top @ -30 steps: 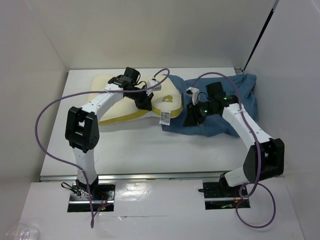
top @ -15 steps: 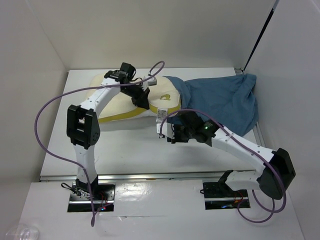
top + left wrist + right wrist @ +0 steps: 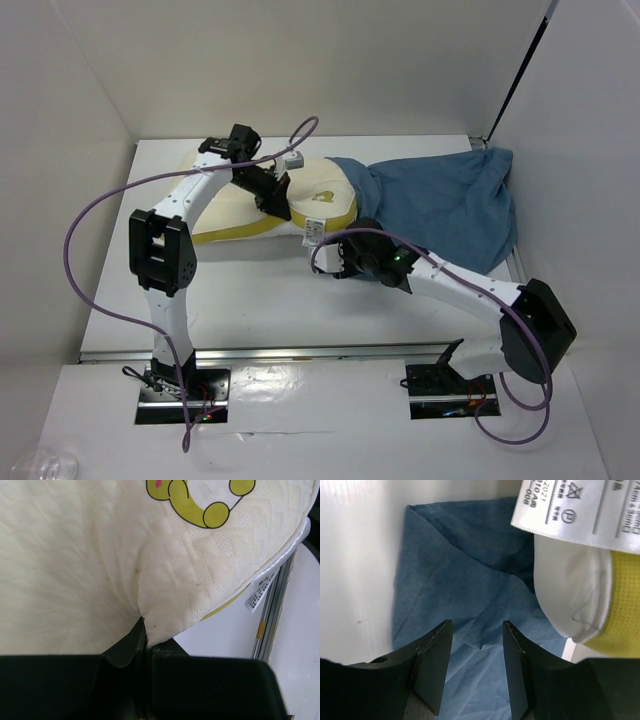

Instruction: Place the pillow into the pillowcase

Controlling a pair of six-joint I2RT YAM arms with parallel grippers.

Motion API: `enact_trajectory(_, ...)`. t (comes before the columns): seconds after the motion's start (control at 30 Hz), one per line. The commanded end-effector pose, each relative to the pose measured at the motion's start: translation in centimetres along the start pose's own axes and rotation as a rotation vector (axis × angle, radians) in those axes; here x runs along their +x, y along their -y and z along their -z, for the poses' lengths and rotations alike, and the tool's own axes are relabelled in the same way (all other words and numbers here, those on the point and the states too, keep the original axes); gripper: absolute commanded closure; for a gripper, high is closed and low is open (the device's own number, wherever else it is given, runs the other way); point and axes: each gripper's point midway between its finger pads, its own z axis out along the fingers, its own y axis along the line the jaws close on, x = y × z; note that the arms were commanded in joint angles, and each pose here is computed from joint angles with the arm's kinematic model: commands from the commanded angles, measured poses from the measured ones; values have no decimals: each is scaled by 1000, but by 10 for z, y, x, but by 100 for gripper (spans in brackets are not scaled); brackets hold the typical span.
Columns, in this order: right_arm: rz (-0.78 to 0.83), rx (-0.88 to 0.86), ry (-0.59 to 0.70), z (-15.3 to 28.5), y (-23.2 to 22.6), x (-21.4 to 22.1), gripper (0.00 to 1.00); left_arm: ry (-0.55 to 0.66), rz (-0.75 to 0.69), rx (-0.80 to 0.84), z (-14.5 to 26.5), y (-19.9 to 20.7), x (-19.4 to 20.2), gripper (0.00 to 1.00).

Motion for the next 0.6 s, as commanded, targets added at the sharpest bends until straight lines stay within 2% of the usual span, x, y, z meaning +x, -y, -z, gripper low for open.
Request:
enact_trajectory(0.0,68,20,14,-10,10,-10,48,56,26,74,16,24,-13,100)
enact_trajectory(0.57,80,-348,33,-41,-8,-34,48,88,18,65,39,21,-15,100)
